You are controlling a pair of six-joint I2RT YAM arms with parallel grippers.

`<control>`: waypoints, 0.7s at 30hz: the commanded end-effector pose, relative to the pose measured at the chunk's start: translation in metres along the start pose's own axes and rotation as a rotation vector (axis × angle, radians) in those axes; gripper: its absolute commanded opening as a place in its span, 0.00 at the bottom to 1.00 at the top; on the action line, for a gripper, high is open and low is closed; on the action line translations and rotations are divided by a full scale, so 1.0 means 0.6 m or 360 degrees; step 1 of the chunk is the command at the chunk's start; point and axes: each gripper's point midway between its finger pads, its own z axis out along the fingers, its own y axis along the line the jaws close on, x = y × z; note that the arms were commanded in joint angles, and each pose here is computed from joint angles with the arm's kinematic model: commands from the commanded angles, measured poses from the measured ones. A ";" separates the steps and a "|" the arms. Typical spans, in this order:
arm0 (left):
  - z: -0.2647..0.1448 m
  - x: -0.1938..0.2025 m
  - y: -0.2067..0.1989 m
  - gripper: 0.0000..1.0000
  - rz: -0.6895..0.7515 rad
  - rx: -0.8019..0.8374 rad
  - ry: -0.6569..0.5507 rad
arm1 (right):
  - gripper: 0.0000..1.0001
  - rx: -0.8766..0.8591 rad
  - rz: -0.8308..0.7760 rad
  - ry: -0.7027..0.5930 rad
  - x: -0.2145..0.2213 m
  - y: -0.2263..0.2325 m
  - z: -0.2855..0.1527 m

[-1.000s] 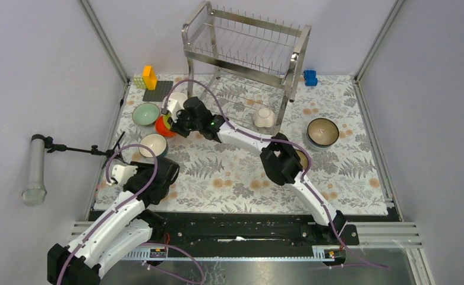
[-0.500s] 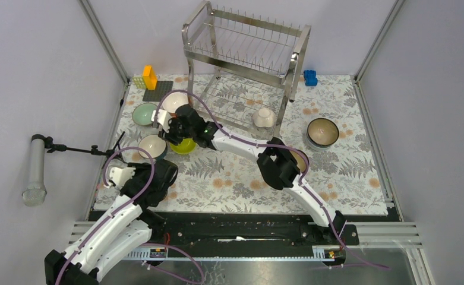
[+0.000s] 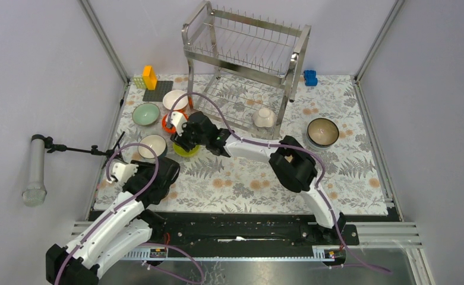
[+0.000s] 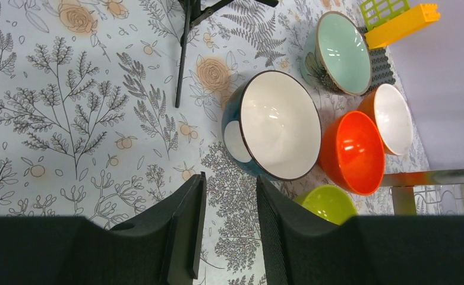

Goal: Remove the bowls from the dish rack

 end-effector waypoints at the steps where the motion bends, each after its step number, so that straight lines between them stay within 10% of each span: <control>1: -0.008 -0.012 -0.041 0.41 0.0003 0.0070 -0.0011 | 0.54 0.0210 0.0197 -0.0251 -0.117 -0.037 -0.075; 12: -0.028 0.048 -0.125 0.39 0.0442 0.0475 0.0207 | 0.72 0.0631 0.0726 0.0121 -0.013 -0.066 -0.132; 21: -0.052 0.105 -0.169 0.43 0.0525 0.0661 0.0447 | 0.74 0.0997 0.0785 -0.0010 -0.004 -0.100 -0.284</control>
